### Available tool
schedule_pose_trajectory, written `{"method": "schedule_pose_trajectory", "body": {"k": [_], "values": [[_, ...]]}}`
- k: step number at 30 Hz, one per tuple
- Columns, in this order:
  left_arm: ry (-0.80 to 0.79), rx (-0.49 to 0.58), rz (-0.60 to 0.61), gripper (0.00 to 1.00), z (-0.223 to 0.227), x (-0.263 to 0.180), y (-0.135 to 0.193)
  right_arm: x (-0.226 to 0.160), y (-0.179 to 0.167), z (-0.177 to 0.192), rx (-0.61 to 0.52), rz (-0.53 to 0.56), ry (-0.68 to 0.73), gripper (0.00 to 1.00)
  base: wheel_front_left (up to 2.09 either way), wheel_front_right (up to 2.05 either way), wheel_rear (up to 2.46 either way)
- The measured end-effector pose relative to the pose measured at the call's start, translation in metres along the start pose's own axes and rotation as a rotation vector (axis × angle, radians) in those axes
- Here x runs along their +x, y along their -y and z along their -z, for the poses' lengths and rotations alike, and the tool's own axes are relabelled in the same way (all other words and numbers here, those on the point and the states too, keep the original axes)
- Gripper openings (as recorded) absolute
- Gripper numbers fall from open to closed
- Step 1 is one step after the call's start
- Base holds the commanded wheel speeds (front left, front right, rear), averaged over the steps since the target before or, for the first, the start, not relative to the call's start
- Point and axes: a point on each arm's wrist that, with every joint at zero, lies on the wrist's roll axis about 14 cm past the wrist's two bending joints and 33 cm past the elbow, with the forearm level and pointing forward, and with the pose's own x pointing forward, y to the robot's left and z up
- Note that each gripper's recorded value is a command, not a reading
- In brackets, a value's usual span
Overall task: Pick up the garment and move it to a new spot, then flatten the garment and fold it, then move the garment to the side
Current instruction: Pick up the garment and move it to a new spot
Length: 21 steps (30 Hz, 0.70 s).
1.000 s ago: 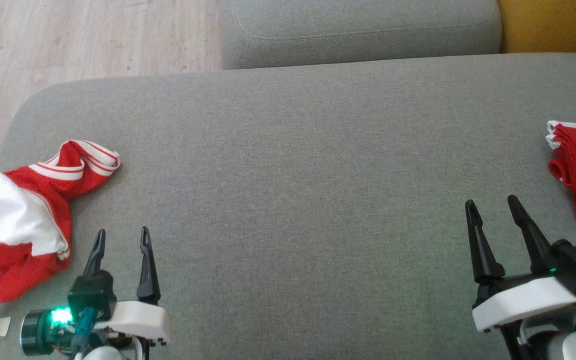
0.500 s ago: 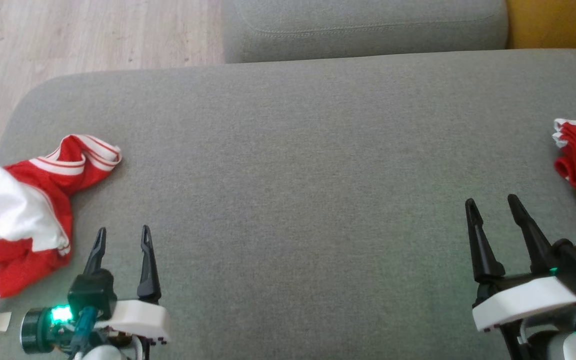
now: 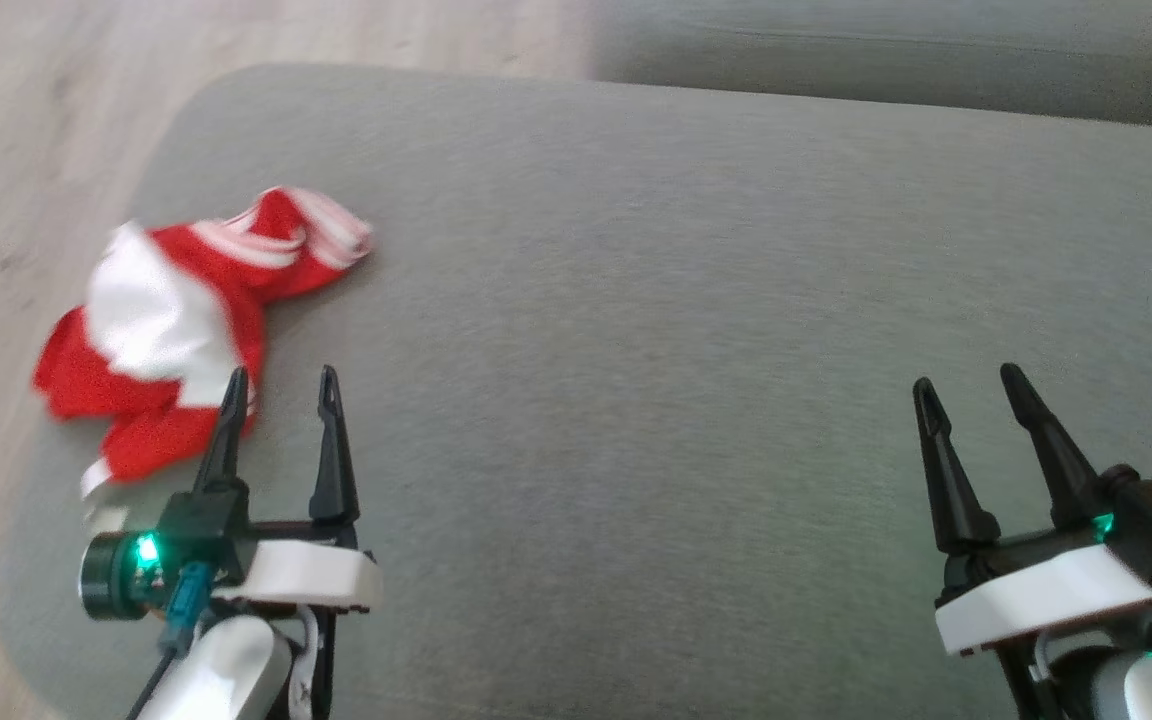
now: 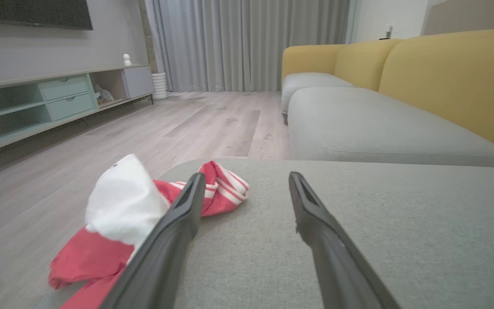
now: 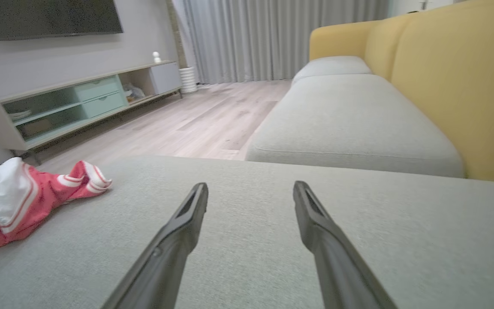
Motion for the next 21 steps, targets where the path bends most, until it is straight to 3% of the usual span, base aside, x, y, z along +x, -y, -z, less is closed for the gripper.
{"method": "schedule_pose_trajectory", "body": {"k": [12, 21], "values": [[0.02, 0.017, -0.26, 1.0, -0.002, -0.024, -0.083, 0.052, -0.063, -0.005, -0.045, -0.257, 0.001, 1.0, 0.0, 0.0, 0.0], [-0.134, 0.012, -0.263, 1.0, 0.048, -0.002, -0.09, 0.085, -0.056, -0.003, -0.074, -0.296, -0.001, 1.0, 0.0, 0.0, 0.0]]}}
